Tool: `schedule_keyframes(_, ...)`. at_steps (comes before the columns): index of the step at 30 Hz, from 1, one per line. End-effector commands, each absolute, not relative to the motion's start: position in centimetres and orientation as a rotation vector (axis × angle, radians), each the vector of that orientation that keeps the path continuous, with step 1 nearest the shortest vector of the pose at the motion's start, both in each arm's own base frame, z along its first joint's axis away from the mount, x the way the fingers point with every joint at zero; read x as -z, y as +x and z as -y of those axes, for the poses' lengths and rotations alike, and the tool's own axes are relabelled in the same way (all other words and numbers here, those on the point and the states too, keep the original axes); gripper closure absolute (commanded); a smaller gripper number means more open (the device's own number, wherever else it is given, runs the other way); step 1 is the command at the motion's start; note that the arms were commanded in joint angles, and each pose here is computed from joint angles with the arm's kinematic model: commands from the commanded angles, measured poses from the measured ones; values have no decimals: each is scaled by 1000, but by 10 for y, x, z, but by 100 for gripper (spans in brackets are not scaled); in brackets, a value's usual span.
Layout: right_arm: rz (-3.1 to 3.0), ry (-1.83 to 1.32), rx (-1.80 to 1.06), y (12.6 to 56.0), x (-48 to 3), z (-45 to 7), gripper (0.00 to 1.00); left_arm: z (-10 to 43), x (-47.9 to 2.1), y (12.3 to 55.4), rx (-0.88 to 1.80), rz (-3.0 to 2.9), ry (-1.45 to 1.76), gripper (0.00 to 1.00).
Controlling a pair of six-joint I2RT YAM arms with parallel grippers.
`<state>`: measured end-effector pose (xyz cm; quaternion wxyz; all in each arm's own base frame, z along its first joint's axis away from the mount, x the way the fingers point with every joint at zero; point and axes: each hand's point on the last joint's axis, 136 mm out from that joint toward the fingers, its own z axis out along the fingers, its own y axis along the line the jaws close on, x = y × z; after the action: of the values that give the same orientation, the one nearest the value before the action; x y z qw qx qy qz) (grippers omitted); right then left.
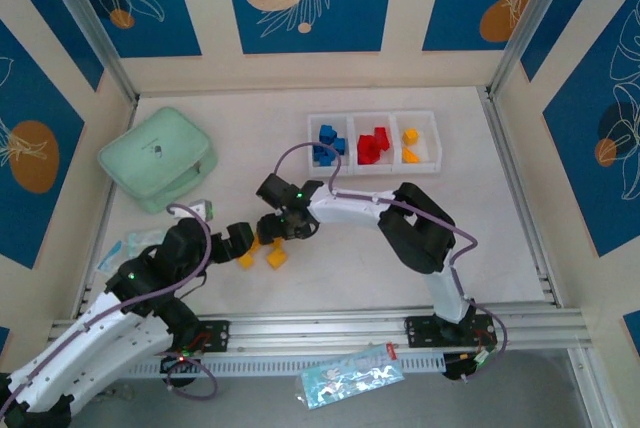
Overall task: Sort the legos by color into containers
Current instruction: Pick up the lego from the center of the table.
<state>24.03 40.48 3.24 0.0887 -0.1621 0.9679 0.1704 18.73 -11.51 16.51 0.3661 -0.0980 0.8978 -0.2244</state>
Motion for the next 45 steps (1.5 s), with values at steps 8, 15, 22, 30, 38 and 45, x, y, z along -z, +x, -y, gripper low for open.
schedule_keyframes(8,-2872,-460,-217,242,-32,-366,34,109,-161,188,544,-2308,-279,1)
schedule_keyframes(15,-2842,-517,-238,246,-34,-368,42,114,-163,192,563,-2298,-271,1)
schedule_keyframes(22,-2832,-585,-239,257,-26,-374,48,114,-166,192,549,-2309,-257,1)
schedule_keyframes(30,-2812,-634,-237,254,-29,-370,62,115,-164,192,562,-2305,-261,1)
schedule_keyframes(38,-2771,-596,-279,254,-58,-355,67,126,-172,197,591,-2314,-221,1)
schedule_keyframes(45,-2764,-450,-339,262,-90,-313,68,156,-177,204,686,-2343,-130,1)
